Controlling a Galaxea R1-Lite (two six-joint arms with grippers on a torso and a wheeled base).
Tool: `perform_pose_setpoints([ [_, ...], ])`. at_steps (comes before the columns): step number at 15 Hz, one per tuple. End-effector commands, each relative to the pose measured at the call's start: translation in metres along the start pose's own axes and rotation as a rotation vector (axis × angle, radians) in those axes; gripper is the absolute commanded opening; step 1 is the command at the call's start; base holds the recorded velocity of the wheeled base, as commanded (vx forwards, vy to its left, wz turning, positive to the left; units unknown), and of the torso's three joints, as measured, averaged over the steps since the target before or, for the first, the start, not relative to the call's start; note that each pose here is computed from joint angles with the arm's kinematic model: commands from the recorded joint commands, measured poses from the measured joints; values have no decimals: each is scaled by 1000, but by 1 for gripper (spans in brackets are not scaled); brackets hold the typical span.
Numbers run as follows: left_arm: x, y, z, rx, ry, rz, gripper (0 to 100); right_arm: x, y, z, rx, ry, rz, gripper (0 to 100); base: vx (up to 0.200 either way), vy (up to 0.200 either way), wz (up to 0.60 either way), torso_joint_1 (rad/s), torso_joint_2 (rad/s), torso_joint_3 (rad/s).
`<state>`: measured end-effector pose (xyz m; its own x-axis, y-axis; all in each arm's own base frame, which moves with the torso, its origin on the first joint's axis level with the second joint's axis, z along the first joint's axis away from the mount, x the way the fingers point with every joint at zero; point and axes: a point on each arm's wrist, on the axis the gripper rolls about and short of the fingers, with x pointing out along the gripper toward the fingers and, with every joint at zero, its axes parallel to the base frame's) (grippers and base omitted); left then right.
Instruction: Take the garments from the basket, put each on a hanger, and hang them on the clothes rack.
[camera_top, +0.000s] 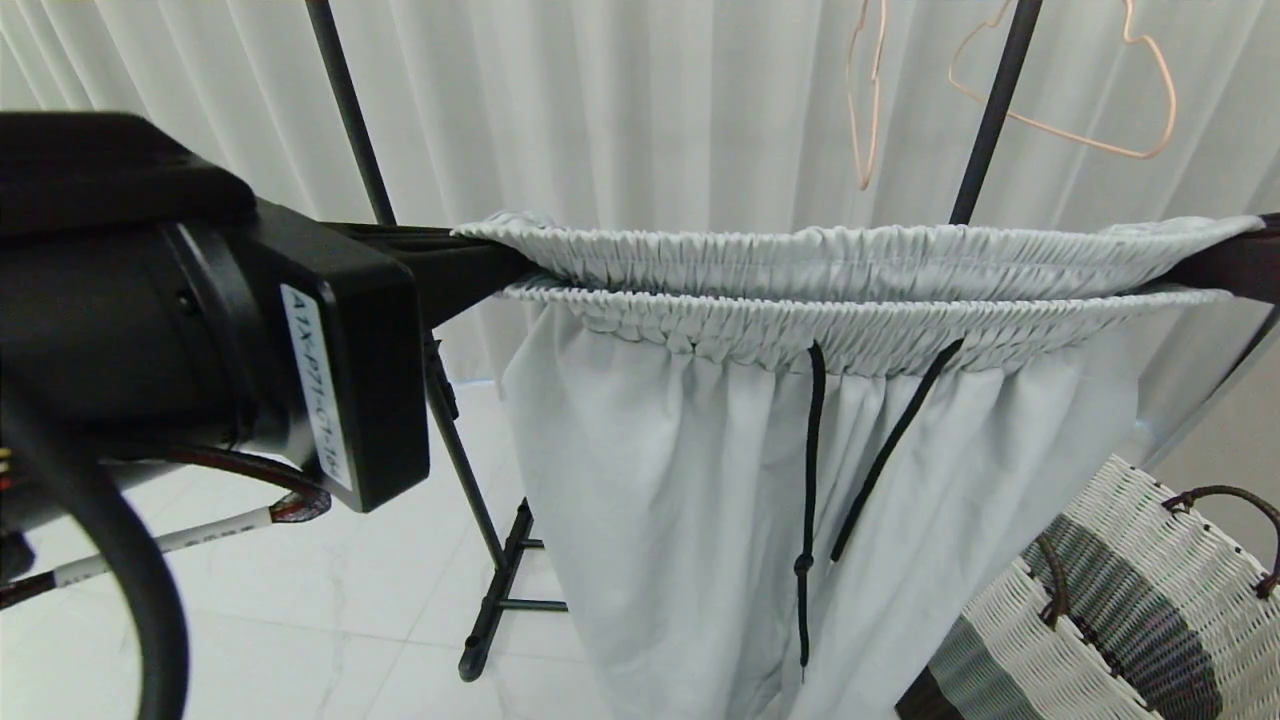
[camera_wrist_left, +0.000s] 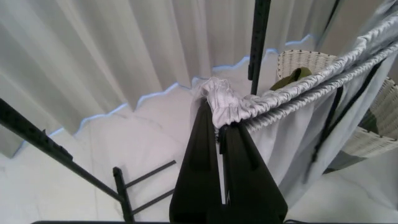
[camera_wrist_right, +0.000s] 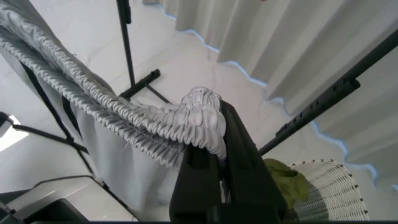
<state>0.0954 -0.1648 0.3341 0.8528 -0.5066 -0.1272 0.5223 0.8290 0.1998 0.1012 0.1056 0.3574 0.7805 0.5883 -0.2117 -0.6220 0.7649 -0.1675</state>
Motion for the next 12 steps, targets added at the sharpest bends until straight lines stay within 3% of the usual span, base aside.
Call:
perform_pose_setpoints([
  [1,2,-2,-1,5,7,-1,0,-2,0,0,-1,-4,-2,0,0,0,0,0,0,0],
  [2,2,-1,0,5,4,-1,0,-2,0,-1,-2,1,-3,100,0,0,0,0,0,0],
  [6,2,0,0,5,6,10,0,-7,-1,-3,-1,-2,-2,100,0,0,0,0,0,0],
  [9,8,6,-4,11,29,90,0,-22,-3,-9,-2,2,5,100,0,0,0,0,0,0],
  [12,14,13,-7,10,50,158,0,-39,-5,-7,5,-53,60,100,0,0,0,0,0,0],
])
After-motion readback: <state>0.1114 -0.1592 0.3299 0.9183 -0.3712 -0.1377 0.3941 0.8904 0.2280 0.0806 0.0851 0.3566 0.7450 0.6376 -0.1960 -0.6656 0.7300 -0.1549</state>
